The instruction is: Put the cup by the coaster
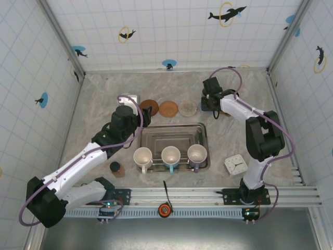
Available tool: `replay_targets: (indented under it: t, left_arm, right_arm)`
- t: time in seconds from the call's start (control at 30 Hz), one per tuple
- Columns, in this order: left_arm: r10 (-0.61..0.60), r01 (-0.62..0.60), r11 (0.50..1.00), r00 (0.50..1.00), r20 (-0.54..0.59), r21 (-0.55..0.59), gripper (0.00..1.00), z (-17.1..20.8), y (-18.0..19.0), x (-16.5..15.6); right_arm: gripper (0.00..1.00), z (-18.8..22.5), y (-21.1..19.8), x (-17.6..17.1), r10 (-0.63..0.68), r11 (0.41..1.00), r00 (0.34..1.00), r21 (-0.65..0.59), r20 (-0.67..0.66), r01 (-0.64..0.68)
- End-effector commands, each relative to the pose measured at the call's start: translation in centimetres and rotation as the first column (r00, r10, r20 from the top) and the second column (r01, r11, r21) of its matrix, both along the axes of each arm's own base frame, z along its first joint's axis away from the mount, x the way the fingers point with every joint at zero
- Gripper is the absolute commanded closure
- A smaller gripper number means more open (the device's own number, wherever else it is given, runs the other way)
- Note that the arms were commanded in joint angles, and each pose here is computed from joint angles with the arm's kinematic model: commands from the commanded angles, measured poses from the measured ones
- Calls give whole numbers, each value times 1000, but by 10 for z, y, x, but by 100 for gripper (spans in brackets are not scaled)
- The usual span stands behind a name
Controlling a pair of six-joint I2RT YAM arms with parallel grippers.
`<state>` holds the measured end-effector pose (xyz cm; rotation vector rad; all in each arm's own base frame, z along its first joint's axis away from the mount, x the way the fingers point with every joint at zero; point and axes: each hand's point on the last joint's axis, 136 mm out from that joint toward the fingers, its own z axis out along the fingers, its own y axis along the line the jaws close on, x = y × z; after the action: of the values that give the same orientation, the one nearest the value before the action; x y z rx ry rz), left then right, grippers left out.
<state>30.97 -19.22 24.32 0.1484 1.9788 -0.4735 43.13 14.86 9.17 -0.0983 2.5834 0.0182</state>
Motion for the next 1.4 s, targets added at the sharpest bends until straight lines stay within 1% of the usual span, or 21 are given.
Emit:
replay_targets:
  t: [0.0, 0.63, 0.97, 1.0, 1.07, 1.37]
  left_arm:
    - [-5, 5, 1000, 1000, 19, -5, 39, 9, 0, -2]
    - [-5, 5, 1000, 1000, 22, -10, 39, 11, 0, -2]
    - [-8, 8, 1000, 1000, 24, -10, 39, 11, 1, -3]
    - [-7, 7, 1000, 1000, 25, -9, 39, 11, 1, -3]
    - [-6, 7, 1000, 1000, 25, -12, 39, 12, 1, -4]
    - [-7, 7, 1000, 1000, 28, -19, 39, 14, 3, -7]
  right_arm:
    - [100, 15, -1, 18, -32, 999, 995, 16, 94, 31]
    - [100, 5, -4, 12, -47, 999, 996, 17, 72, 46]
    - [100, 7, -8, 6, -62, 998, 995, 19, 74, 61]
    - [99, 8, -8, 5, -61, 998, 995, 19, 76, 60]
    - [94, 9, -8, 4, -62, 998, 995, 22, 80, 61]
    - [77, 18, -8, 0, -65, 997, 993, 42, 96, 61]
